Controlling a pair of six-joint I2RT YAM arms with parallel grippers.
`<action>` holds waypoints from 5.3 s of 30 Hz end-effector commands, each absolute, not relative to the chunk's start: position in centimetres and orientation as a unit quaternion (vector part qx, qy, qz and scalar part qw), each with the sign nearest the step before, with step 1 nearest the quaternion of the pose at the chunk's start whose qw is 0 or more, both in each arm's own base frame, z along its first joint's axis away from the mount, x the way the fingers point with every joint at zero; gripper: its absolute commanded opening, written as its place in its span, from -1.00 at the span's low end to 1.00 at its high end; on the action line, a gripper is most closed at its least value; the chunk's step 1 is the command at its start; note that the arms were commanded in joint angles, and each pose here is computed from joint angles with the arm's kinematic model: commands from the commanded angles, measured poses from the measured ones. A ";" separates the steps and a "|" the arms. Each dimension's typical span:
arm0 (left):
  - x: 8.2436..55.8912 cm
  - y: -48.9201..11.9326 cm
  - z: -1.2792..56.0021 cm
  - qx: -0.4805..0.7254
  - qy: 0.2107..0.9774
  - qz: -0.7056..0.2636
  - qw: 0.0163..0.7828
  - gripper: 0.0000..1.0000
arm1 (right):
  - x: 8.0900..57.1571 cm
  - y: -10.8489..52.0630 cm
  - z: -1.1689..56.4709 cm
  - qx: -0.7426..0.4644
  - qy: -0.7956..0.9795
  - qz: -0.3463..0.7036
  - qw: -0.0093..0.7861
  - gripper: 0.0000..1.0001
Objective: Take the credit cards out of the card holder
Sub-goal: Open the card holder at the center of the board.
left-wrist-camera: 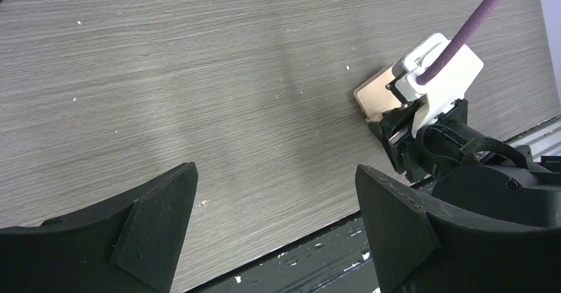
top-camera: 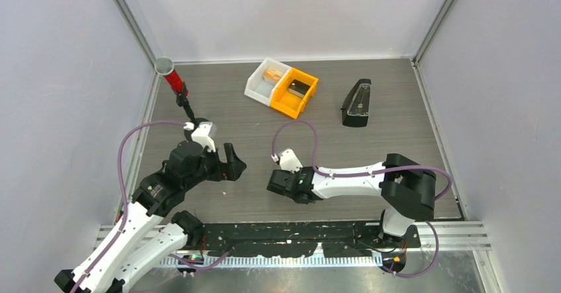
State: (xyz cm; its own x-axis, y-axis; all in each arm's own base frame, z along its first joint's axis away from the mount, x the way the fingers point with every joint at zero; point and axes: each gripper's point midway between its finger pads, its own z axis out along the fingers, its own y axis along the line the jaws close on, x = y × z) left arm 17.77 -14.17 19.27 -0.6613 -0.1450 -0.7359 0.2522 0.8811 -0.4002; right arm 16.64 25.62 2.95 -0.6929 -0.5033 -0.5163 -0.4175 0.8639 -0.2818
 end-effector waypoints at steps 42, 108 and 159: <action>18.3 -20.4 19.1 0.091 0.855 -0.356 0.365 0.80 | 16.9 25.7 8.7 -0.090 0.832 0.468 0.284 -0.90; 18.0 -24.0 10.4 0.023 0.905 -0.369 0.210 0.25 | 19.0 22.8 8.2 -0.079 0.878 0.373 0.291 -0.32; 17.5 -20.4 9.9 -0.034 0.896 -0.344 0.278 0.23 | 15.3 30.1 4.7 -0.148 0.934 0.148 0.289 -0.89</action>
State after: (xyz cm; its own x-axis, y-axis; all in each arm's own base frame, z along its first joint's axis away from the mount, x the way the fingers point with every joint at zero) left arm 17.20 -19.45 9.24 -0.8493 -0.2428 -0.4688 0.1022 0.7956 -0.5972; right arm 14.92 30.01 3.88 -0.8032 -0.2419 -0.5443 -0.3828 0.9098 0.1605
